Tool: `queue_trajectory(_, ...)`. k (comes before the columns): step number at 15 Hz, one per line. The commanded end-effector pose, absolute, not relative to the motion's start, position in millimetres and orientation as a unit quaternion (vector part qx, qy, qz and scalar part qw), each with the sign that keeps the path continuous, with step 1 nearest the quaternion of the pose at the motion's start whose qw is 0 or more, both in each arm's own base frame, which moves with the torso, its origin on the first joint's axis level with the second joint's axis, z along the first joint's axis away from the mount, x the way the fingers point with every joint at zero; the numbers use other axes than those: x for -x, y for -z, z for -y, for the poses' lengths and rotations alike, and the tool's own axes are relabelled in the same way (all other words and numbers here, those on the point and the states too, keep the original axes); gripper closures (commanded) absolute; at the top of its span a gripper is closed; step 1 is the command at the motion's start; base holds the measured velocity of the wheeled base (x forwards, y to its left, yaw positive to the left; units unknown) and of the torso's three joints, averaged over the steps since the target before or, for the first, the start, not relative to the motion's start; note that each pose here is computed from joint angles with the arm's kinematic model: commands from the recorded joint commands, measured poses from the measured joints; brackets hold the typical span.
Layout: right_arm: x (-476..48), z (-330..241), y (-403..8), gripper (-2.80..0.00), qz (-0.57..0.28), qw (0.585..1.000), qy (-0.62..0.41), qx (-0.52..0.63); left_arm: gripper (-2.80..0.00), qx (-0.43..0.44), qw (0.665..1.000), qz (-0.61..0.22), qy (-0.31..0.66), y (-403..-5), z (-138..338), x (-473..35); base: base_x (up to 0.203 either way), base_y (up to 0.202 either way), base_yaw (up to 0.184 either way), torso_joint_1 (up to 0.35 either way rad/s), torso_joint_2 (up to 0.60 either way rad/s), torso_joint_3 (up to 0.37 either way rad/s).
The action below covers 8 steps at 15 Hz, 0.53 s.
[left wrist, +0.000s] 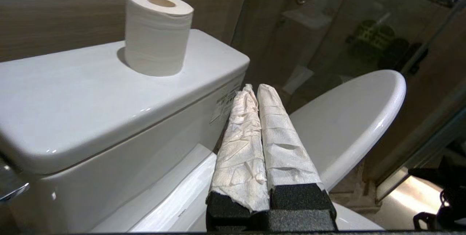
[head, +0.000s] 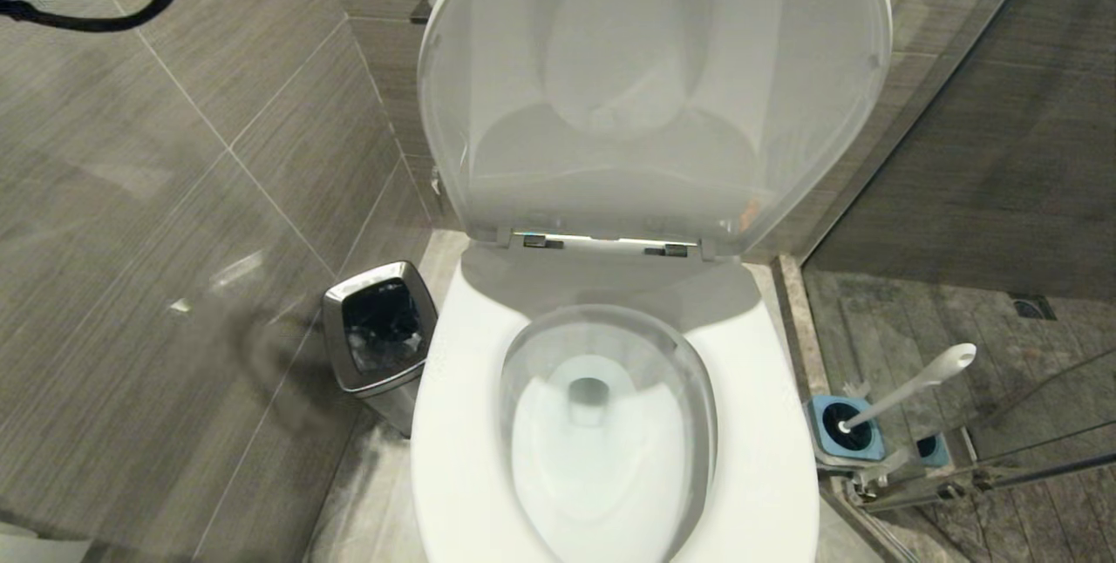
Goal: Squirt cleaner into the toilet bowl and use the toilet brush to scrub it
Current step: Close the toilet lid
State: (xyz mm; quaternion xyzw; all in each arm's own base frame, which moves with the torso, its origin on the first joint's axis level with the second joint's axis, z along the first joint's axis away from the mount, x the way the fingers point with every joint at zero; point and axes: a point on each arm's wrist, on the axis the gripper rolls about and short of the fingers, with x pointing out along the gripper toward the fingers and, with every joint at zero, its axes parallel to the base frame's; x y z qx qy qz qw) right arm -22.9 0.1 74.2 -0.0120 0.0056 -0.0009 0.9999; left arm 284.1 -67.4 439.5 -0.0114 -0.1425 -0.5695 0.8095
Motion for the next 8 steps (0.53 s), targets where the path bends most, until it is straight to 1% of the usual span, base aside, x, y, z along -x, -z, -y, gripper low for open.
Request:
queue_trajectory(1, 23, 0, -74, 0.0, -0.006, 1.0, 0.001, 0.012, 0.0, -0.021, 0.799, 0.166, 0.578, -438, 80, -273, 0.0, 0.0, 0.0, 0.0, 0.0, 0.0)
queue_trajectory(4, 23, 0, -74, 0.0, -0.006, 1.0, 0.001, 0.012, 0.0, -0.1, 0.802, 0.206, 0.552, -415, 102, -277, 0.0, 0.0, 0.0, 0.0, 0.0, 0.0)
queue_trajectory(5, 23, 0, -74, 0.0, -0.006, 1.0, 0.001, 0.012, 0.0, -0.114, 0.804, 0.212, 0.544, -410, 108, -278, 0.0, 0.0, 0.0, 0.0, 0.0, 0.0)
queue_trajectory(8, 23, 0, -74, 0.0, -0.007, 1.0, 0.001, 0.012, 0.0, -0.11, 0.817, 0.198, 0.531, -400, 116, -282, 0.0, 0.0, 0.0, 0.0, 0.0, 0.0)
